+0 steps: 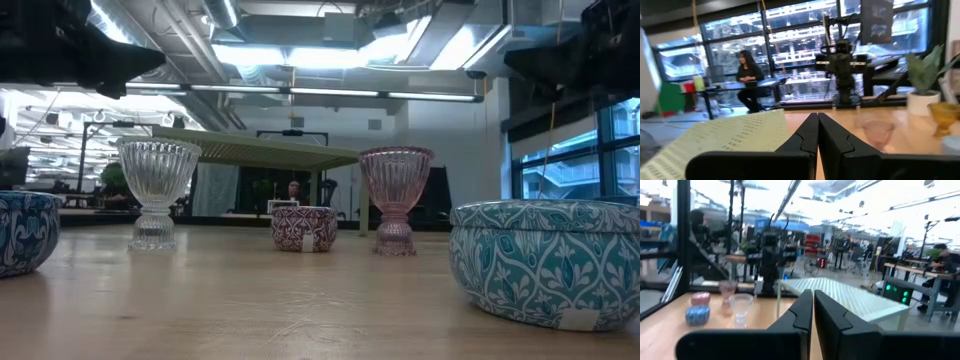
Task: Pick & Place candle stick holders
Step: Put the left pink glass candle holder on the shelf
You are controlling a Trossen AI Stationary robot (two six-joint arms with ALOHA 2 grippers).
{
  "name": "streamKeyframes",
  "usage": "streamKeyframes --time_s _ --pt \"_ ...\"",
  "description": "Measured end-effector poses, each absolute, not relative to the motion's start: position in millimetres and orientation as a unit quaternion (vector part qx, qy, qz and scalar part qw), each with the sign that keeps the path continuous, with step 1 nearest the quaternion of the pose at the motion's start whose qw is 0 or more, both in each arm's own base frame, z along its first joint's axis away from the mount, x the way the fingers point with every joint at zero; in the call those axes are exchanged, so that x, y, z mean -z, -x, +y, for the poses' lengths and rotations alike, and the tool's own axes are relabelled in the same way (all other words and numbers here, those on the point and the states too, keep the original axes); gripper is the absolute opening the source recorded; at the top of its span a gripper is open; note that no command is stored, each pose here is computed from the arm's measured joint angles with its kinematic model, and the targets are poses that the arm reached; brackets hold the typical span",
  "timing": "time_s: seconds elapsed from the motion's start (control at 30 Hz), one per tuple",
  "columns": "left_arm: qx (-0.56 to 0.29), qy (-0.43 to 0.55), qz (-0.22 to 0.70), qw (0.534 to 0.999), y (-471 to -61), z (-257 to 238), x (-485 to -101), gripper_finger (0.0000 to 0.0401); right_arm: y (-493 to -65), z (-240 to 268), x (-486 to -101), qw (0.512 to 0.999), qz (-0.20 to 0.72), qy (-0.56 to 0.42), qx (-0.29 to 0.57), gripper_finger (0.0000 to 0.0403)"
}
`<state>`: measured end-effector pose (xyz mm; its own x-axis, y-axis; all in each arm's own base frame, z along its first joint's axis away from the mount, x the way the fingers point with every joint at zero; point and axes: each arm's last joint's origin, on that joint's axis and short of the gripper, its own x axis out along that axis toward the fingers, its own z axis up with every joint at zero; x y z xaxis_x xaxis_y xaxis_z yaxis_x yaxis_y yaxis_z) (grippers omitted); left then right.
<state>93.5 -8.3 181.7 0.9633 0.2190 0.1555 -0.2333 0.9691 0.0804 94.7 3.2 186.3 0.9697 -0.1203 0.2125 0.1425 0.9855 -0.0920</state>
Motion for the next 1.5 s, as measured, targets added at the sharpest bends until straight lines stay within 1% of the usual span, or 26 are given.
streamKeyframes --time_s 0.13,0.23,0.4,0.53,0.63,0.77,0.93,1.03,1.13,1.3,1.43,1.5 --pt "-0.115 -0.038 -0.075 0.990 -93 -8 -182 0.0003 -92 3 -195 0.985 -0.146 0.057 0.070 0.0024" --pt "-0.116 -0.033 -0.084 0.989 -92 -8 -187 0.0017 -92 3 -196 0.984 -0.156 0.056 0.071 0.0042" --pt "-0.134 -0.025 -0.107 0.985 -88 -6 -211 0.0069 -91 3 -198 0.983 -0.163 0.055 0.071 0.0099" --pt "-0.138 -0.039 -0.106 0.984 -86 -5 -237 0.0112 -87 3 -214 0.980 -0.184 0.053 0.061 0.0140" --pt "-0.150 -0.044 -0.058 0.986 -86 -5 -259 0.0133 -84 3 -230 0.978 -0.194 0.054 0.057 0.0157" --pt "-0.158 -0.045 0.032 0.986 -92 -5 -290 0.0149 -85 3 -245 0.980 -0.180 0.057 0.056 0.0164" --pt "-0.134 -0.053 0.120 0.982 -104 -9 -330 0.0155 -91 4 -252 0.983 -0.154 0.078 0.057 0.0165" --pt "-0.123 -0.041 0.191 0.973 -110 -12 -342 0.0156 -95 4 -250 0.985 -0.140 0.087 0.057 0.0165" --pt "-0.107 -0.018 0.254 0.961 -119 -15 -342 0.0156 -97 4 -249 0.986 -0.131 0.090 0.056 0.0165" --pt "-0.083 0.050 0.320 0.943 -131 -21 -329 0.0156 -98 5 -248 0.986 -0.130 0.088 0.055 0.0165" --pt "-0.048 0.115 0.378 0.917 -135 -28 -320 0.0156 -98 5 -250 0.985 -0.136 0.088 0.056 0.0165" --pt "-0.032 0.126 0.409 0.903 -137 -34 -314 0.0156 -98 5 -250 0.985 -0.136 0.088 0.056 0.0165"
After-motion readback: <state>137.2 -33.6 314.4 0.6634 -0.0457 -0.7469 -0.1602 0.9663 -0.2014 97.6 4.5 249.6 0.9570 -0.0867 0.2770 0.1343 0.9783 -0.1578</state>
